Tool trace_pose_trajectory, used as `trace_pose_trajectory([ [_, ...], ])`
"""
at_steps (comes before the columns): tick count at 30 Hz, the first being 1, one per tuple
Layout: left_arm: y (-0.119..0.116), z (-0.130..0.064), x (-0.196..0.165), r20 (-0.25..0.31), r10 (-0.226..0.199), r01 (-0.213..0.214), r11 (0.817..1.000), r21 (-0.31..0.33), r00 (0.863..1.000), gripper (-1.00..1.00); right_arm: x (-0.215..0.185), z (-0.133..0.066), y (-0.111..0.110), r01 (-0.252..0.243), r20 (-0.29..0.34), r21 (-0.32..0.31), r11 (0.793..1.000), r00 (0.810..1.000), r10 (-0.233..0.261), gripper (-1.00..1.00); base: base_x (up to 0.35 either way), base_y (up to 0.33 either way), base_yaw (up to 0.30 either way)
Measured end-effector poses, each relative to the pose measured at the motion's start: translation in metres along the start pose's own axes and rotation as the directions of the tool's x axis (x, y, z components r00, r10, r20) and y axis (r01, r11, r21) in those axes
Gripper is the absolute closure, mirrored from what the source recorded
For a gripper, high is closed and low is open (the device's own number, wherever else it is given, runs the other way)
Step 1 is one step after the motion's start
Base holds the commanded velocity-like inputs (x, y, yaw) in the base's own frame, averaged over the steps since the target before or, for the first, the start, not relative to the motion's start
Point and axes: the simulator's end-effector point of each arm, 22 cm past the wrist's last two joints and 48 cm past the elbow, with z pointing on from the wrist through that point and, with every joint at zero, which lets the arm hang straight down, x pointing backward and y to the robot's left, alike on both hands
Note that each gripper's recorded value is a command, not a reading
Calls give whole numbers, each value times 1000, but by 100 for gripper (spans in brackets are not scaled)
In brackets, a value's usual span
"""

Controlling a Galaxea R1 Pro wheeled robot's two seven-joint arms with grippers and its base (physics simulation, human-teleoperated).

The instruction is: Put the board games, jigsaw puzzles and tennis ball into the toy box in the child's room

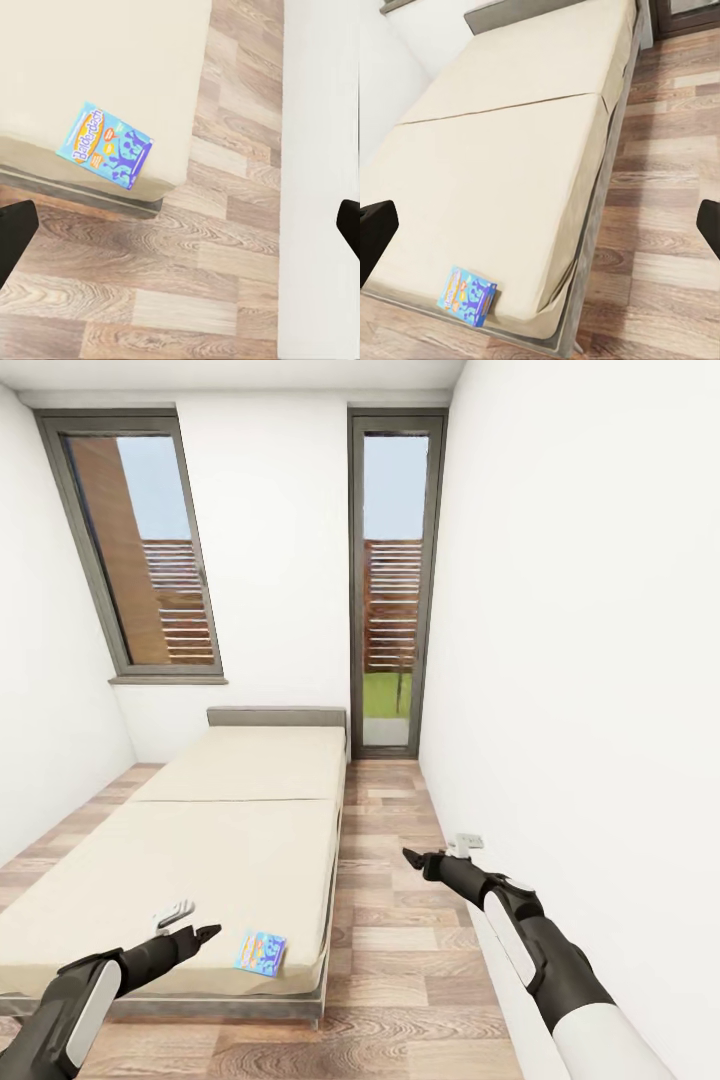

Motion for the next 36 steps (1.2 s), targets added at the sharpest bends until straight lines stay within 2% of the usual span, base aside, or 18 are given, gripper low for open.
trace_pose_trajectory([
  [4,4,0,-1,7,-68,68,997,30,998,-100,-3,1,4,1,2,-9,1000,1000,-1,-100,0,0,0],
  [7,3,1,6,-14,-130,131,988,84,991,-100,-2,2,4,-3,-4,-13,1000,1000,3,-100,0,0,0],
  [10,3,3,16,-40,-168,172,976,133,985,-100,-1,4,4,-18,-4,-20,1000,1000,18,-100,0,0,0],
  [14,5,7,26,-63,-193,201,965,169,979,-100,0,6,5,-43,1,-33,999,999,43,-100,0,0,0],
  [22,13,12,33,-64,-231,239,952,190,971,-100,1,9,6,-74,10,-50,996,997,75,-100,0,0,0],
  [29,16,14,34,-60,-240,247,949,194,969,-100,-3,7,7,-84,6,-62,995,996,84,-100,0,0,0],
  [36,17,19,36,-58,-242,249,946,208,969,-100,-9,6,12,-156,10,-101,982,987,158,-100,0,0,0],
])
